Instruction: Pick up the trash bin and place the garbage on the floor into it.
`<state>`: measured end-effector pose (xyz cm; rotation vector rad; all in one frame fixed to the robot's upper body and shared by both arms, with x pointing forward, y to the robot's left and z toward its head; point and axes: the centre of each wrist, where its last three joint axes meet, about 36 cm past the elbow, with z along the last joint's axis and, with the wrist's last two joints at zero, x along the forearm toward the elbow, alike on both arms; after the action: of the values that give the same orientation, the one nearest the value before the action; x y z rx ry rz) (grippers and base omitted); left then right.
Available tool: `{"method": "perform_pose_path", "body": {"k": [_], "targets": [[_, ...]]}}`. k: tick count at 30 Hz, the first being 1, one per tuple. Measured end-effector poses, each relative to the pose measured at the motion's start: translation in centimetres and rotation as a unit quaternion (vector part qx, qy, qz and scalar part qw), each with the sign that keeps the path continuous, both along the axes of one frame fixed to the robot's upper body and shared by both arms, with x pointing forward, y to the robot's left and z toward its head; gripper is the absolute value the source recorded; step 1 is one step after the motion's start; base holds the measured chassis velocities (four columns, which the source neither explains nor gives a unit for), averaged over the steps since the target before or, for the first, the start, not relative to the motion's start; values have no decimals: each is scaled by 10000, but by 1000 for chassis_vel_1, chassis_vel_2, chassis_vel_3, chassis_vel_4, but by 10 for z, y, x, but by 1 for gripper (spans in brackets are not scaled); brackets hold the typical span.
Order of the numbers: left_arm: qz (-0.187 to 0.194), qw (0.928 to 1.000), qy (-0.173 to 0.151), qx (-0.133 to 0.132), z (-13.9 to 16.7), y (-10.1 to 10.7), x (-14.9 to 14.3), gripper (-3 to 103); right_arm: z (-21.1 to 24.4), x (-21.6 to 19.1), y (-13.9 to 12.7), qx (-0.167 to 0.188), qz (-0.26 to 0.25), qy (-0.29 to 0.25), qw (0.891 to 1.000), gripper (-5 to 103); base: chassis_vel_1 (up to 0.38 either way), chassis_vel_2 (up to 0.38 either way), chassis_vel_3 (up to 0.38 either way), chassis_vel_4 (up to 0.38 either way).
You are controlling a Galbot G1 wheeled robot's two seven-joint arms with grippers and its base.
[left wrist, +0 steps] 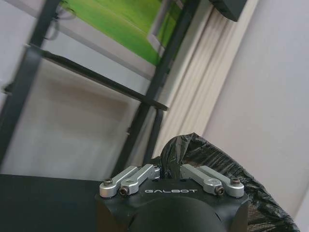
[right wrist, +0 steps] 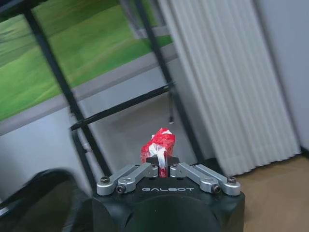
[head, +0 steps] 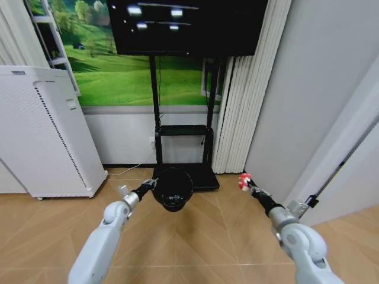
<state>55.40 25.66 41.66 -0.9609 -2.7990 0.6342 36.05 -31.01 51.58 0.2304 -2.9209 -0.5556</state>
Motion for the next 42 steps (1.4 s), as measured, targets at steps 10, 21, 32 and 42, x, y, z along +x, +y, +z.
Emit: {"method": "perform_pose_path", "body": {"k": [10, 21, 32, 42], "targets": [[-452, 9988, 120, -112, -17, -81, 14, 7, 18, 15, 39, -380, 749, -121, 9964, 7, 0, 0, 0, 0], [-541, 9985, 78, -61, -15, -95, 14, 7, 19, 30, 43, -528, 759, -72, 9957, 33, 0, 0, 0, 0], [-385, 9992, -61, 113, -5, -82, 9, 7, 32, 38, 31, -419, 412, -247, 9980, 71, 0, 0, 0, 0], [415, 9896, -506, 1284, 15, -13, -32, 7, -15, 72, -1, -1337, -994, -438, 9851, 99, 0, 0, 0, 0]]}}
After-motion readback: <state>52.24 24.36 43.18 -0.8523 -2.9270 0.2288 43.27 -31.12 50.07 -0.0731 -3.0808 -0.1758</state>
